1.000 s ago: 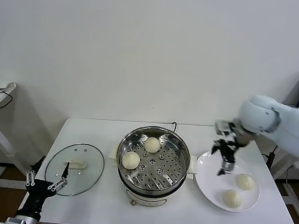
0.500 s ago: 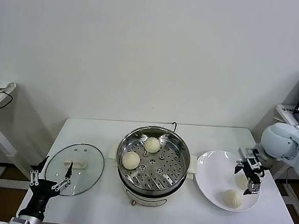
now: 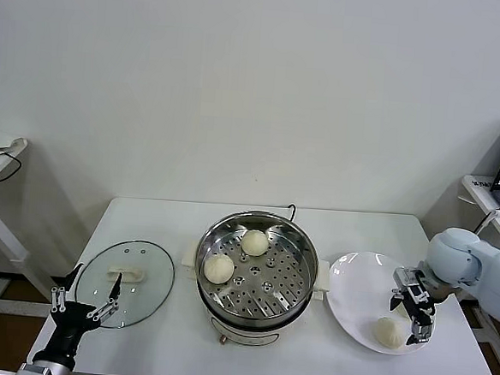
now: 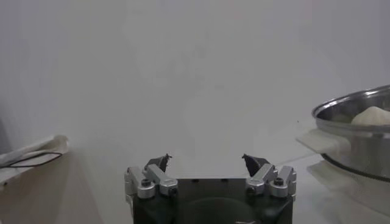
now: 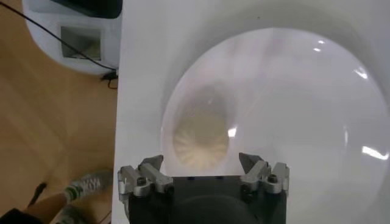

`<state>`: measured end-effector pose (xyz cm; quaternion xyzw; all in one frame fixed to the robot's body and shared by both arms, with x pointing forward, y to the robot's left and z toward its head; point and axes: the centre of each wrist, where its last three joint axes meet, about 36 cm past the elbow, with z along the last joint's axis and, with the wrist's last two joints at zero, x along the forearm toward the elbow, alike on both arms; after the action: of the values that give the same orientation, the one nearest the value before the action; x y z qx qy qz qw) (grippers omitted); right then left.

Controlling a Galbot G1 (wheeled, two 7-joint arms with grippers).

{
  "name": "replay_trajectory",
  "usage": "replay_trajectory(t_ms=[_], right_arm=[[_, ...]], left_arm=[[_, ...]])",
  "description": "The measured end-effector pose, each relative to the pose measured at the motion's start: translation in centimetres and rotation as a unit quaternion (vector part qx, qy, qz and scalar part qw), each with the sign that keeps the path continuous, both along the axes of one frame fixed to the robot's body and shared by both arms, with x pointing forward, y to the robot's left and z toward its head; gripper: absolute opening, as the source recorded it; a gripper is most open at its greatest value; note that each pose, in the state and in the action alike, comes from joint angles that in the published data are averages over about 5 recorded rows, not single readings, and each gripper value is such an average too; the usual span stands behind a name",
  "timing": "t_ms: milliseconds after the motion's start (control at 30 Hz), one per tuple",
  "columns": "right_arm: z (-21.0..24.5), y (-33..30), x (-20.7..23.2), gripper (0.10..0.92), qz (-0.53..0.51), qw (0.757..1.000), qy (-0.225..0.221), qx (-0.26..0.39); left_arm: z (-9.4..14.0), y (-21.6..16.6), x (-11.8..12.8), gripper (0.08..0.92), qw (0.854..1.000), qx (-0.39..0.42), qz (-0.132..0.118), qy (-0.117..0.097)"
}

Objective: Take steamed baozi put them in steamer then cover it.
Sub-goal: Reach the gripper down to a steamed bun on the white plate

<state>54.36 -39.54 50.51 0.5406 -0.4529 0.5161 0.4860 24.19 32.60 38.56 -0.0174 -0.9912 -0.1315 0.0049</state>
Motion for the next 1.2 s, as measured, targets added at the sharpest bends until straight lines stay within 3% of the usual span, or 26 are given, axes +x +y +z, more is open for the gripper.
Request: replay_trajectory(t_ms=[667, 933, 1200], right_arm=[[-3.1, 1.2, 0.4, 0.82, 0.013, 1.0, 0.014, -0.002], [-3.4, 1.4, 0.6, 0.649, 0.015, 1.0, 0.013, -0.004], [-3.1, 1.2, 0.6, 0.621, 0.015, 1.0, 0.01, -0.004]], left_arm=[[-0.6, 0.1, 0.3, 0.823, 1.0, -0.002, 0.001, 0.004], [-0.6, 0.0, 0.3, 0.823, 1.0, -0.002, 0.0, 0.004], [-0.5, 0.0, 0.3, 0.823, 1.0, -0.001, 0.0, 0.002]])
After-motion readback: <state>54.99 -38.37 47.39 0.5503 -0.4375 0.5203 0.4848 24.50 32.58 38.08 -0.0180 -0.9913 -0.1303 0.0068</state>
